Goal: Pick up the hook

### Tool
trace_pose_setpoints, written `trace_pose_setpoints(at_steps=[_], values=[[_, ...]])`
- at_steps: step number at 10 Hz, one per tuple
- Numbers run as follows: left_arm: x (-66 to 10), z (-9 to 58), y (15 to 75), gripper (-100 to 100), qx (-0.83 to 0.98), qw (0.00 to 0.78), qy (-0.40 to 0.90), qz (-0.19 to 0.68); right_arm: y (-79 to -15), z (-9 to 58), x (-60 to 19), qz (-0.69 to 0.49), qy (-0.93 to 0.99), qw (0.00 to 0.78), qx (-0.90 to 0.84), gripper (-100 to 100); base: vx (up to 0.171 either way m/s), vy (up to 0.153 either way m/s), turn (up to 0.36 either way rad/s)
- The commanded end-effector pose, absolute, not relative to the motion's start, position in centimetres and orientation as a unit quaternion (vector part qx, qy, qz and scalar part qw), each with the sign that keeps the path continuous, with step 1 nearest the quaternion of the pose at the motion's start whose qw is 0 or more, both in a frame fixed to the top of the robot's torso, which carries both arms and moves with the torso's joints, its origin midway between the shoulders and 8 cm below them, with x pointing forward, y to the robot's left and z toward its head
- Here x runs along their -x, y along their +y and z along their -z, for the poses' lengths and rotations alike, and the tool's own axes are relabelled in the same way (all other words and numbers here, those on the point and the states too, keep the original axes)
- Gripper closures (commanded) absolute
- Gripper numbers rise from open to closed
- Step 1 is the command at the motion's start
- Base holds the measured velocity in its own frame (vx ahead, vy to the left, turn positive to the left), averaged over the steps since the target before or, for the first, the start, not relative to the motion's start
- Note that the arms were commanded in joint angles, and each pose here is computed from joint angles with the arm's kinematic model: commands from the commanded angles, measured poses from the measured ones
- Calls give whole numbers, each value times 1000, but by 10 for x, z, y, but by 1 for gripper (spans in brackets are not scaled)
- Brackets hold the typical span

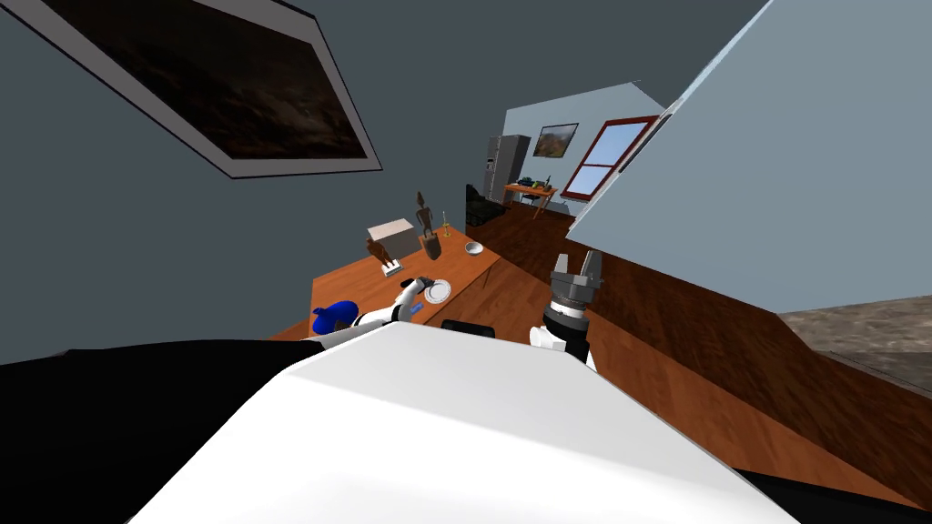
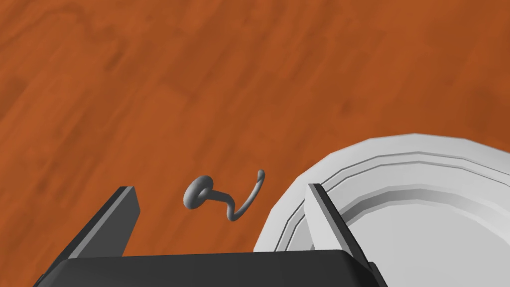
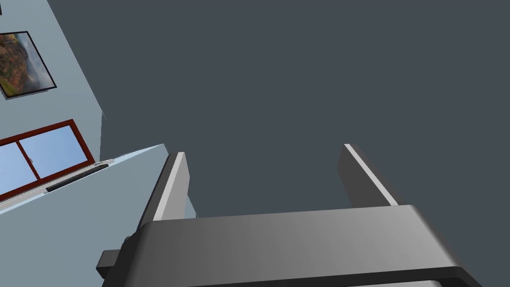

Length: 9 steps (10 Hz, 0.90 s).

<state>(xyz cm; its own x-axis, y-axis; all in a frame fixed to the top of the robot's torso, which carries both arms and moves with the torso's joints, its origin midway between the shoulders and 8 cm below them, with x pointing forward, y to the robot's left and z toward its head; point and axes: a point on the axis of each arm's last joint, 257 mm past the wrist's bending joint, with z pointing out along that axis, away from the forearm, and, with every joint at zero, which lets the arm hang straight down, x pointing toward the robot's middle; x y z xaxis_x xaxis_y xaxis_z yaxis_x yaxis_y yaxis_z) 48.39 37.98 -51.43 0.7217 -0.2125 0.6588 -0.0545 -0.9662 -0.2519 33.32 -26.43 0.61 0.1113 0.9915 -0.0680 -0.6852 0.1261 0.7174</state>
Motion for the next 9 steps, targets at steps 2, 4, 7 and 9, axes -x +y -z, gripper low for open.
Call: trace_pose_setpoints(at_steps=[2,4,7,9], values=[[-489,514,352,-100,919,102,85,370,-264,-6,-333,-603,283,695,-270,0,36,38,98],[-489,515,353,-100,919,105,90,369,-264,-6,-333,-603,283,695,-270,0,26,22,28],[-497,515,316,-100,917,95,107,373,-264,-6,-333,-603,283,695,-270,0,25,33,139],[-496,515,316,-100,917,98,111,372,-264,-6,-333,-603,283,695,-270,0,29,26,22]])
